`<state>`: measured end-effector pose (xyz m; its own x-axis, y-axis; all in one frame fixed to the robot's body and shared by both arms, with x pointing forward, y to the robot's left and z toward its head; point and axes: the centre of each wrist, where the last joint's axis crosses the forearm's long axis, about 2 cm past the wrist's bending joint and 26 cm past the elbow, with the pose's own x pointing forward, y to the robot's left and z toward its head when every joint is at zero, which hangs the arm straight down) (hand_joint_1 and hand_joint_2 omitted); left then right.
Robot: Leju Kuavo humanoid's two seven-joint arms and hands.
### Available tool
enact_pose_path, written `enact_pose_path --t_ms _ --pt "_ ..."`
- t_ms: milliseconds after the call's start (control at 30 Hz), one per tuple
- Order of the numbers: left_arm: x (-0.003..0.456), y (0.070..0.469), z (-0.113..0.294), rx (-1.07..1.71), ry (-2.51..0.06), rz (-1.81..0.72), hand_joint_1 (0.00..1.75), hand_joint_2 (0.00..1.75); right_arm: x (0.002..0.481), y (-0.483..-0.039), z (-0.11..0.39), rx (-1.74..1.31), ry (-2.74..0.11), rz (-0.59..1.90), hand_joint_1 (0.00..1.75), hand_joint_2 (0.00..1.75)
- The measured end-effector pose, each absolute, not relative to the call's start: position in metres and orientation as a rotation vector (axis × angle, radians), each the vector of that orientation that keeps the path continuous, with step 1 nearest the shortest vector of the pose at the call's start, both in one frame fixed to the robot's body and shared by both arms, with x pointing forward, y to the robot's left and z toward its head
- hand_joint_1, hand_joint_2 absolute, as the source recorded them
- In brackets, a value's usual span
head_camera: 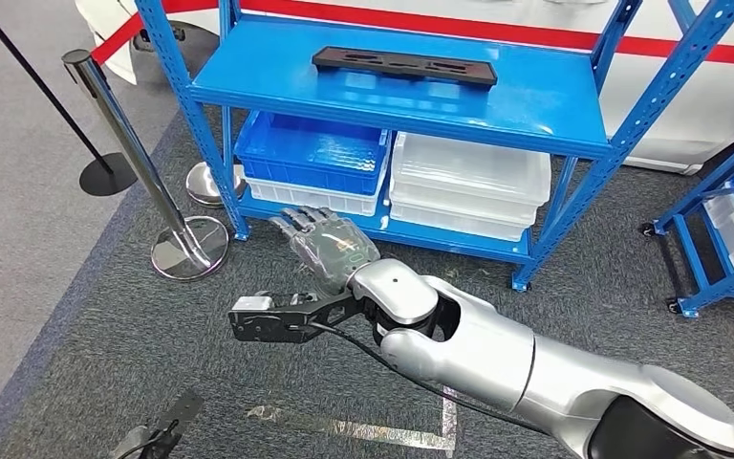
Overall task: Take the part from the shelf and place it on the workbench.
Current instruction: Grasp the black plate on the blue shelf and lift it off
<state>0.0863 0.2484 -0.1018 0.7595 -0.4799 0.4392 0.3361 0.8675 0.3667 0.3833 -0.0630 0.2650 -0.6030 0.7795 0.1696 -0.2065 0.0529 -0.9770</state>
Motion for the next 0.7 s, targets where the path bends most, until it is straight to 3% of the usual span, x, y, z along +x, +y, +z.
enact_pose_path --t_ms 700 --pt "0.079 0.258 -0.104 0.287 -0.517 -0.446 0.00 0.00 0.383 -0.064 0.275 -0.632 -1.682 1.536 0.00 0.00"
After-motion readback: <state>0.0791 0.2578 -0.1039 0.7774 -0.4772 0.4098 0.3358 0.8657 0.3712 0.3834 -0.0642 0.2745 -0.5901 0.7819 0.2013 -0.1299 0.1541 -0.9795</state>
